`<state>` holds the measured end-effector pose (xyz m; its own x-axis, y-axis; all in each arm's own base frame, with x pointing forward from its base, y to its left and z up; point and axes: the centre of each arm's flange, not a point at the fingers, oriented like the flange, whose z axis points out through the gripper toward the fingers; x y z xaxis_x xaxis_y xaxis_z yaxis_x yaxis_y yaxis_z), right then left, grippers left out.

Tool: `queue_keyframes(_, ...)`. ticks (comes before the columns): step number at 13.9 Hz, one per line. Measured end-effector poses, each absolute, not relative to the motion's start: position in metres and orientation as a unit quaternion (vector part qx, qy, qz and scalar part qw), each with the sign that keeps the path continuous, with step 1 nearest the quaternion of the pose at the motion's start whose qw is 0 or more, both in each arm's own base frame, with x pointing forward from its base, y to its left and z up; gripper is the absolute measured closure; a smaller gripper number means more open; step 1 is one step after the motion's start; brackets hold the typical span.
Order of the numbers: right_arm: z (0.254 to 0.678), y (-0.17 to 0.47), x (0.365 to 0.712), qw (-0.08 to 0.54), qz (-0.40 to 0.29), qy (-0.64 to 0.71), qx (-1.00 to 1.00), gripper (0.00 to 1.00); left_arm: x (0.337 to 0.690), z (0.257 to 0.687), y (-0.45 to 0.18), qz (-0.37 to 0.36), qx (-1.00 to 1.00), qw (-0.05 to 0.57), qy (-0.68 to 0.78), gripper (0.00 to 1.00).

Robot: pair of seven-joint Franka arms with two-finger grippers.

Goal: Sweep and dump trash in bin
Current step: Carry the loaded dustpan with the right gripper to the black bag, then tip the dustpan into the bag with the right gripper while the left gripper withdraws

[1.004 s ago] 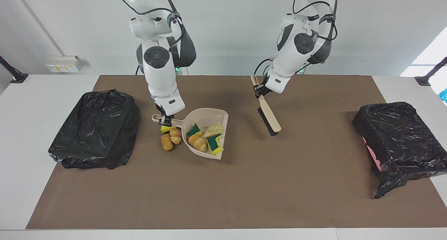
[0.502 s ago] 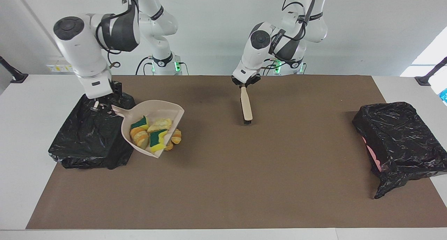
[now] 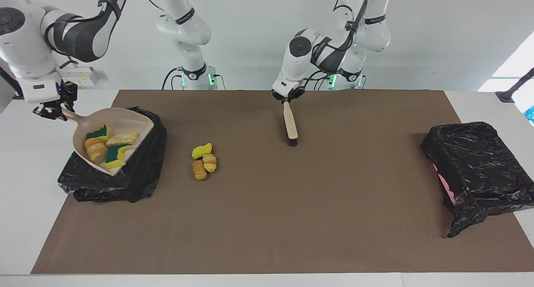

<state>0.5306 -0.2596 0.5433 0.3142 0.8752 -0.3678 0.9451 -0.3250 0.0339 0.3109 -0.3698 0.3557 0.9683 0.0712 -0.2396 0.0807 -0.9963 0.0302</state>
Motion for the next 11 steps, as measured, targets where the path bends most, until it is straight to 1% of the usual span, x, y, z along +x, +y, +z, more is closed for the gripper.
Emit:
queue_keyframes(2, 0.548, -0.272, 0.527, 0.164, -0.189, 0.576, 0.778, 0.69, 0.32, 0.356, -0.362, -0.12, 0.991, 0.022, 0.051, 0.45)
queue_keyframes(5, 0.536, -0.259, 0.534, 0.21, -0.261, 0.61, 0.719, 0.69, 0.353, 0.362, -0.341, -0.113, 0.99, 0.032, 0.077, 0.08)
queue_keyframes(6, 0.531, -0.248, 0.538, 0.224, -0.277, 0.632, 0.688, 0.69, 0.365, 0.365, -0.334, -0.11, 0.99, 0.037, 0.083, 0.0)
queue_keyframes(8, 0.526, -0.23, 0.545, 0.242, -0.295, 0.671, 0.635, 0.69, 0.388, 0.372, -0.317, -0.101, 0.99, 0.048, 0.086, 0.0)
queue_keyframes(11, 0.531, -0.215, 0.551, 0.253, -0.312, 0.72, 0.565, 0.69, 0.43, 0.39, -0.279, -0.092, 0.989, 0.059, 0.098, 0.0)
